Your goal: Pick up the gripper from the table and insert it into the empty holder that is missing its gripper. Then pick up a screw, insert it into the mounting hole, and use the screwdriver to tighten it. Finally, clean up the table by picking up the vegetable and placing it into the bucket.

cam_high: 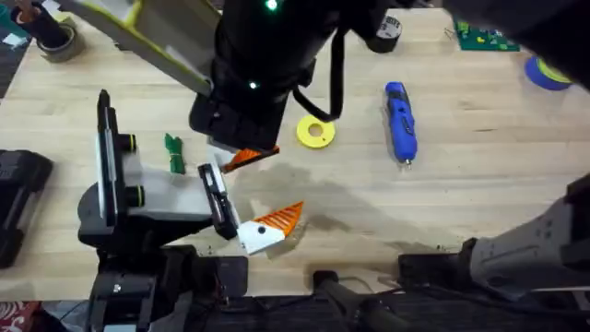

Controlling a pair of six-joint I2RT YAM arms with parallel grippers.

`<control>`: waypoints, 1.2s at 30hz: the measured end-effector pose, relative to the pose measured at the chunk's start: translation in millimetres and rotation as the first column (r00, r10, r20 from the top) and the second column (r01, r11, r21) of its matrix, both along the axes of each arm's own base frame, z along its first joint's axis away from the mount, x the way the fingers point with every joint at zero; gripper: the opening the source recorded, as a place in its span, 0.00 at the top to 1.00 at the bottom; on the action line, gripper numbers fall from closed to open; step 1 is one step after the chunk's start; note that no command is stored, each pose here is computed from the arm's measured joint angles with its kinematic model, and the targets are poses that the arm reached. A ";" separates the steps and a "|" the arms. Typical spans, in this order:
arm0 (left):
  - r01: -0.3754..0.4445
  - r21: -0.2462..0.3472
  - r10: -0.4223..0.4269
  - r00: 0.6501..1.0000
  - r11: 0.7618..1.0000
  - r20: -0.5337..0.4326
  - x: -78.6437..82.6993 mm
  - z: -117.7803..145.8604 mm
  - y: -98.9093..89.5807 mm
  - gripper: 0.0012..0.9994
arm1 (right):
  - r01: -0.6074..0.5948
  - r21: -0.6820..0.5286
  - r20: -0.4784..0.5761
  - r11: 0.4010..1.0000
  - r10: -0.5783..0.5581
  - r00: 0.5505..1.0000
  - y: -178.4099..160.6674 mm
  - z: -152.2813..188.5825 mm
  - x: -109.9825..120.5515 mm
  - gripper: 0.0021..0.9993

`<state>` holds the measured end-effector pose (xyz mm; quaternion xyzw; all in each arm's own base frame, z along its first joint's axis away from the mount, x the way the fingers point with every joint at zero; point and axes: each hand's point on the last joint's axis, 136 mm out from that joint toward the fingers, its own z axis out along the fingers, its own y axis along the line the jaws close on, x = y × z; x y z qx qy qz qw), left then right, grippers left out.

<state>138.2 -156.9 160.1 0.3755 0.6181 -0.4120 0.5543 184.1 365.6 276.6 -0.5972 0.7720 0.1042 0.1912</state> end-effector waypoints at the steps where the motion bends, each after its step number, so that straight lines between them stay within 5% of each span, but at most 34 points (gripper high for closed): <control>1: 0.000 0.000 0.000 1.000 1.000 0.000 0.0 0.0 0.0 0.01 | 0.000 -0.002 -0.001 1.000 0.000 1.000 0.3 -1.0 0.1 1.00; 36: 0.000 0.000 0.000 1.000 1.000 0.000 0.0 0.0 0.0 0.01 | -0.008 -0.073 -0.038 0.997 0.006 0.999 9.5 -29.9 1.6 1.00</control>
